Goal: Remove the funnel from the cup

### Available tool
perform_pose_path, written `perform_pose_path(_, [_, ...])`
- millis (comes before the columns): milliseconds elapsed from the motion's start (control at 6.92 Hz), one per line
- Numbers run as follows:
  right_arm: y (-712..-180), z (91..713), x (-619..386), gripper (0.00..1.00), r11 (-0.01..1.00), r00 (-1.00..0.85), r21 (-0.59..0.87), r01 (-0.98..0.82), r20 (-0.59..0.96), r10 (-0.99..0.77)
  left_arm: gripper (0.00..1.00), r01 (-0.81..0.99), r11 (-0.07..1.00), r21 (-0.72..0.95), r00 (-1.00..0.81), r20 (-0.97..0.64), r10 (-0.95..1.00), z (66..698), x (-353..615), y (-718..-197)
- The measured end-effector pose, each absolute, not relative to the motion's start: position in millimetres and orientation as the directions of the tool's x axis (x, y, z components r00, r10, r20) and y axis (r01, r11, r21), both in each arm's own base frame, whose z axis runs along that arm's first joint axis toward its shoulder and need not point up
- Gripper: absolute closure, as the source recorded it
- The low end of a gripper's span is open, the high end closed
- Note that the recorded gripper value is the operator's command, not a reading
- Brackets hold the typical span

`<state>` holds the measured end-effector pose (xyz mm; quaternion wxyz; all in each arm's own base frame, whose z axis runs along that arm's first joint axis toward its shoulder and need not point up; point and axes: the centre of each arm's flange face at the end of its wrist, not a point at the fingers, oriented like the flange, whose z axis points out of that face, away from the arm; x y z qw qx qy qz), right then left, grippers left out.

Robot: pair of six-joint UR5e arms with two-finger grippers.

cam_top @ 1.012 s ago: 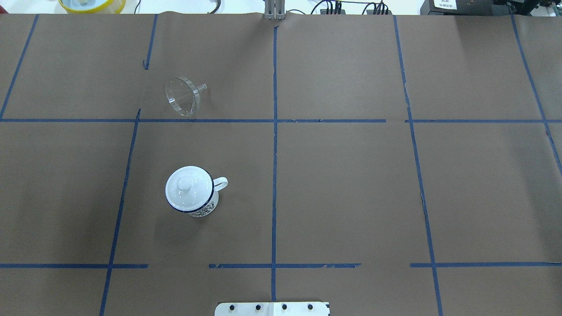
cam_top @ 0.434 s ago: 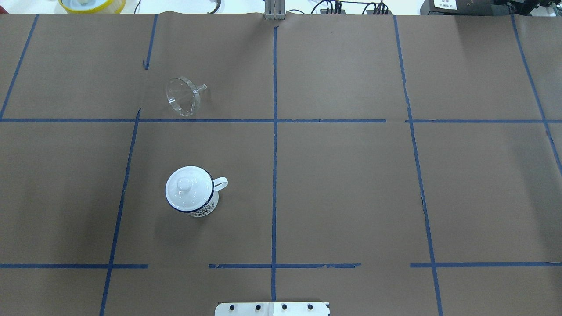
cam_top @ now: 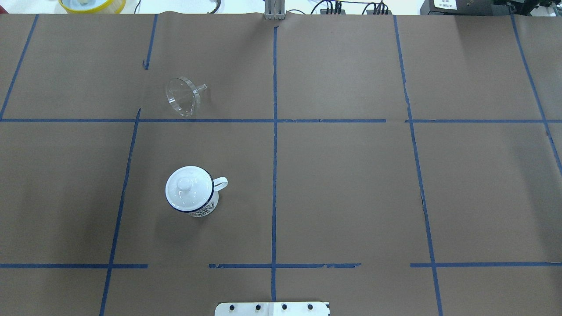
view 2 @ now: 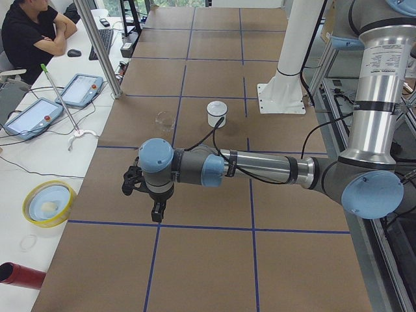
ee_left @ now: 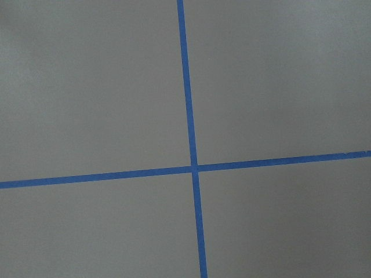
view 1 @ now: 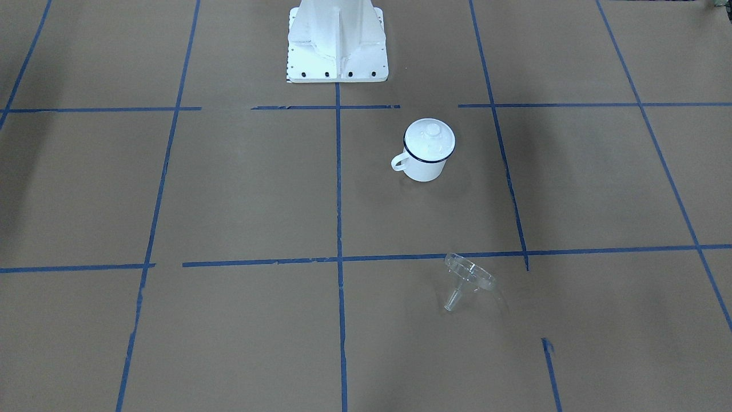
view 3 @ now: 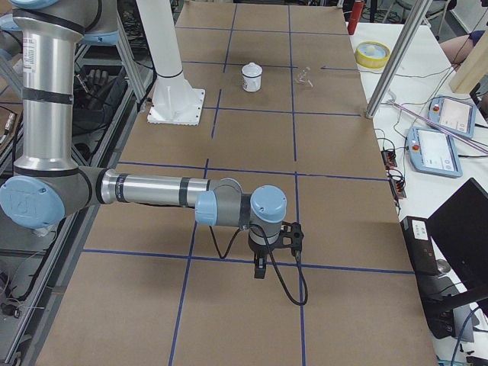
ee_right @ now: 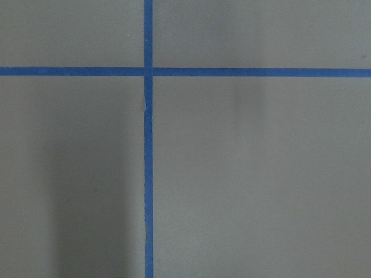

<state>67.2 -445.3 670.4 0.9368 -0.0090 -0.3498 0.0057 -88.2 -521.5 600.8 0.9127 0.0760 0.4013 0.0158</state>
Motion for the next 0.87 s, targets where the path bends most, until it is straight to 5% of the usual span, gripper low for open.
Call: perform_pose_path(867, [-445.4,670.0,67.2,0.0,1.0,0.755,-0.02,-0.004,0.655,0.016,0.0,0.038,0.993,0.113,0.678,-0.733,0.058,614.1,-88.0,-509.6])
